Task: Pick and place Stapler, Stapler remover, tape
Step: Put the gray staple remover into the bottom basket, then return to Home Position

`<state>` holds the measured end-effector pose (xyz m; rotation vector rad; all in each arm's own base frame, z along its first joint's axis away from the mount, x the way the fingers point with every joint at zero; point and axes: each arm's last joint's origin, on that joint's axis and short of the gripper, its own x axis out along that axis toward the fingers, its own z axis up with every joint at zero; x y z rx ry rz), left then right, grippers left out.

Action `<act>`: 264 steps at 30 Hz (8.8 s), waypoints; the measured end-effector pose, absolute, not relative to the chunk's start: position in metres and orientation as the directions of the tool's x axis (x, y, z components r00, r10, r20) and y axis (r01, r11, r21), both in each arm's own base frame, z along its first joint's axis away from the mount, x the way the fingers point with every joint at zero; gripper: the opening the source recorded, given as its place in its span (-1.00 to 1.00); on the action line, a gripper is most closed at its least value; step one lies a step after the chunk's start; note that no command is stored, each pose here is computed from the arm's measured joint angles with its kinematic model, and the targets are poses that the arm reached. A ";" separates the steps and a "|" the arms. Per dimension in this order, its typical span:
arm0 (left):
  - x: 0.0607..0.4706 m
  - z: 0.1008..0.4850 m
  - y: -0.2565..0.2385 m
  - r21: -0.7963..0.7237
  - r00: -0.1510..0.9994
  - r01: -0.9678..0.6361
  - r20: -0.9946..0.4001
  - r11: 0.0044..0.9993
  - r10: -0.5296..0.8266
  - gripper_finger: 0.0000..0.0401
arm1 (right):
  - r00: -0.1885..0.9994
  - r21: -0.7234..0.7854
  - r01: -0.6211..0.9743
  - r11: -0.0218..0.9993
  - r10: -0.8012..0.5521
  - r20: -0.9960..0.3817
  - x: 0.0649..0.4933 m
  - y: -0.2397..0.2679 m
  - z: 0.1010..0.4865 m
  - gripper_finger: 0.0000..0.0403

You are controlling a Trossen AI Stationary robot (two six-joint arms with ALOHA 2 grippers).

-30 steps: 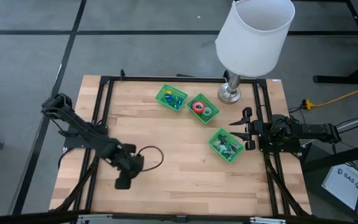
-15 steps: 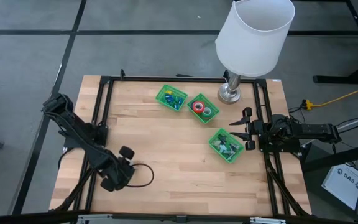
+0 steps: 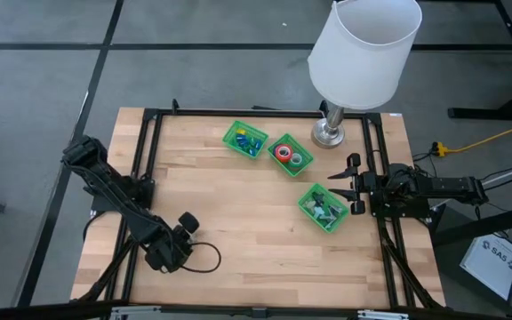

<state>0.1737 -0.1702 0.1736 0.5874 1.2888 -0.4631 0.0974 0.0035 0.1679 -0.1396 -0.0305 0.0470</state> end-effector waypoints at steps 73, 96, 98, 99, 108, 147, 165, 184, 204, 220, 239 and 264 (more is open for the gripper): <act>0.464 0.216 -0.018 0.147 0.880 0.196 -0.462 0.970 -0.107 -0.88 | 0.998 -0.140 -0.045 0.989 0.049 0.027 0.097 0.003 0.168 -0.11; 0.495 0.198 0.002 -0.366 0.948 0.085 -0.258 0.927 -0.188 -0.25 | 0.998 -0.140 -0.045 0.989 0.049 0.027 0.097 0.003 0.168 -0.11; 0.495 0.201 0.002 -0.412 0.949 0.072 -0.250 0.908 -0.189 -0.22 | 0.998 -0.140 -0.045 0.989 0.049 0.027 0.097 0.004 0.168 -0.11; 0.493 0.204 0.002 -0.432 0.948 0.070 -0.253 0.899 -0.195 -0.21 | 0.998 -0.140 -0.045 0.989 0.049 0.027 0.097 0.003 0.168 -0.11; 0.470 0.235 0.018 -0.504 0.846 0.207 -0.338 0.839 -0.412 -0.21 | 0.998 -0.140 -0.045 0.989 0.049 0.027 0.097 0.003 0.168 -0.11; 0.138 0.212 0.005 -0.382 0.979 -0.133 -0.192 0.915 0.062 -0.18 | 0.998 -0.140 -0.045 0.989 0.049 0.027 0.097 0.003 0.168 -0.11; 0.097 0.195 0.008 -0.241 0.987 -0.047 0.135 0.969 0.081 -0.18 | 0.998 -0.140 -0.045 0.989 0.049 0.027 0.097 0.003 0.168 -0.11; 0.092 0.195 0.010 -0.170 0.973 -0.122 0.176 0.978 0.152 -0.20 | 0.998 -0.140 -0.045 0.989 0.049 0.027 0.097 0.003 0.168 -0.11; 0.100 0.165 0.009 -0.331 0.993 -0.112 -0.014 0.937 0.114 -0.18 | 0.998 -0.140 -0.045 0.989 0.049 0.027 0.097 0.003 0.168 -0.11; 0.100 0.165 0.009 -0.330 0.994 -0.111 -0.014 0.937 0.113 -0.19 | 0.998 -0.140 -0.045 0.989 0.049 0.027 0.097 0.004 0.168 -0.11; 0.100 0.165 0.009 -0.330 0.994 -0.111 -0.014 0.937 0.113 -0.17 | 0.998 -0.140 -0.045 0.989 0.049 0.027 0.097 0.003 0.168 -0.11; 0.100 0.165 0.009 -0.330 0.994 -0.111 -0.013 0.937 0.113 -0.17 | 0.998 -0.140 -0.045 0.989 0.049 0.027 0.097 0.003 0.168 -0.11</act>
